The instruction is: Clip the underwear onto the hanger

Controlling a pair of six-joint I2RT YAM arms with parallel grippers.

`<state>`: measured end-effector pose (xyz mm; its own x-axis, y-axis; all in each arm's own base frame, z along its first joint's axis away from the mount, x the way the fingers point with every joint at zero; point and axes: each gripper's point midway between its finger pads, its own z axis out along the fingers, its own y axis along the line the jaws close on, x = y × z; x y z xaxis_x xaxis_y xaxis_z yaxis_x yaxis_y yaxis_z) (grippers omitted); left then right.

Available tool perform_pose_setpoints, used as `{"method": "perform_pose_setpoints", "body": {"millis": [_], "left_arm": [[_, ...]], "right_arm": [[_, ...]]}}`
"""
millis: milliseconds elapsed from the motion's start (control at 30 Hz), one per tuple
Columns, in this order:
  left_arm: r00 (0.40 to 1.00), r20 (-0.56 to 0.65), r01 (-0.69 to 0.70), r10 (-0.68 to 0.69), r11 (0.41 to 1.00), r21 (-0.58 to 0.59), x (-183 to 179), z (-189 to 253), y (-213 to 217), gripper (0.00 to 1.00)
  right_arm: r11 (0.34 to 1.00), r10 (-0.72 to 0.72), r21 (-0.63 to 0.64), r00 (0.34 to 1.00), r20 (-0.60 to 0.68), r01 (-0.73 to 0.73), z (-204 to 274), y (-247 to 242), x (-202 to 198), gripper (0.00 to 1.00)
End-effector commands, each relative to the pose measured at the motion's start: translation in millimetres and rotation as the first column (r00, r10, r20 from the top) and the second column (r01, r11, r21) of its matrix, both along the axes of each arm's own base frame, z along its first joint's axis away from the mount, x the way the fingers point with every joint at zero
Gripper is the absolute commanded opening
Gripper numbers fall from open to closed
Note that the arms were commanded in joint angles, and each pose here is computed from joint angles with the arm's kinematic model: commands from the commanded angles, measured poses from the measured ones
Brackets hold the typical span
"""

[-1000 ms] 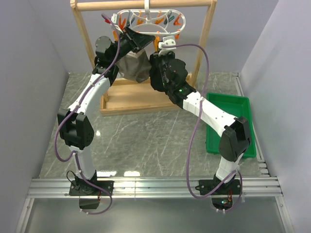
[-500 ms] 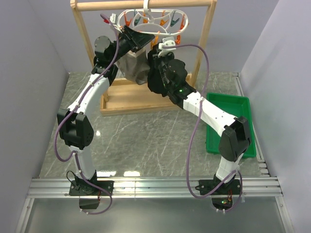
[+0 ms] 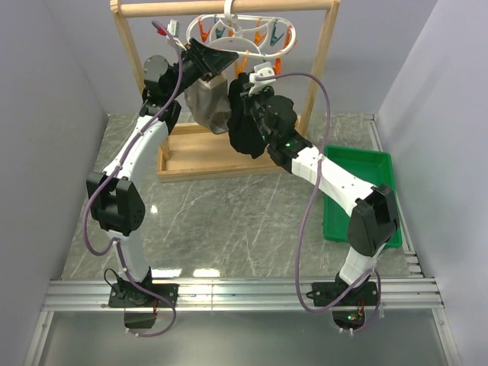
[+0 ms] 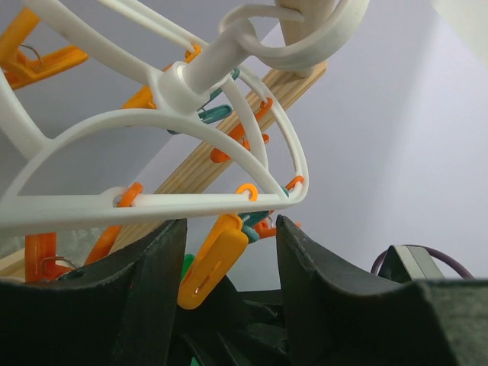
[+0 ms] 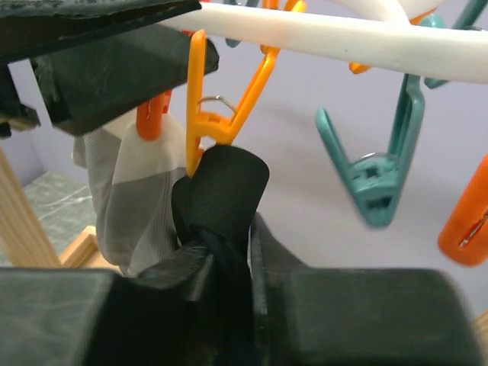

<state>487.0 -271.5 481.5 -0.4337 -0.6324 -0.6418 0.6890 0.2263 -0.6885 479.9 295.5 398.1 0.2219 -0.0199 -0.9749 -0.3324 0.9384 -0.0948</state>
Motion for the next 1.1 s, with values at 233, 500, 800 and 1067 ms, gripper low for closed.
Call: {"method": "perform_pose_setpoints", "body": {"millis": [233, 500, 800, 1067], "left_arm": [[0.988, 0.151, -0.045, 0.033, 0.996, 0.073, -29.3, 32.5, 10.3, 0.52], [0.979, 0.198, -0.074, 0.044, 0.987, 0.145, -46.1, 30.7, 22.1, 0.57], [0.958, 0.283, -0.131, 0.042, 0.944, 0.303, -82.6, 5.2, 34.1, 0.68], [0.925, 0.375, -0.145, -0.055, 0.863, 0.483, -109.0, -15.9, 19.2, 0.65]], "right_arm": [[0.998, 0.063, 0.001, 0.997, 0.047, -0.063, 30.1, -17.3, -28.9, 0.41], [0.986, 0.165, -0.026, 0.986, -0.018, -0.165, 19.1, -21.1, -58.2, 0.54], [0.985, 0.174, 0.038, 0.970, -0.170, -0.170, -4.9, -64.1, -93.2, 0.66], [0.969, 0.241, 0.106, 0.952, -0.187, -0.224, 1.0, -105.7, -100.6, 0.62]]}}
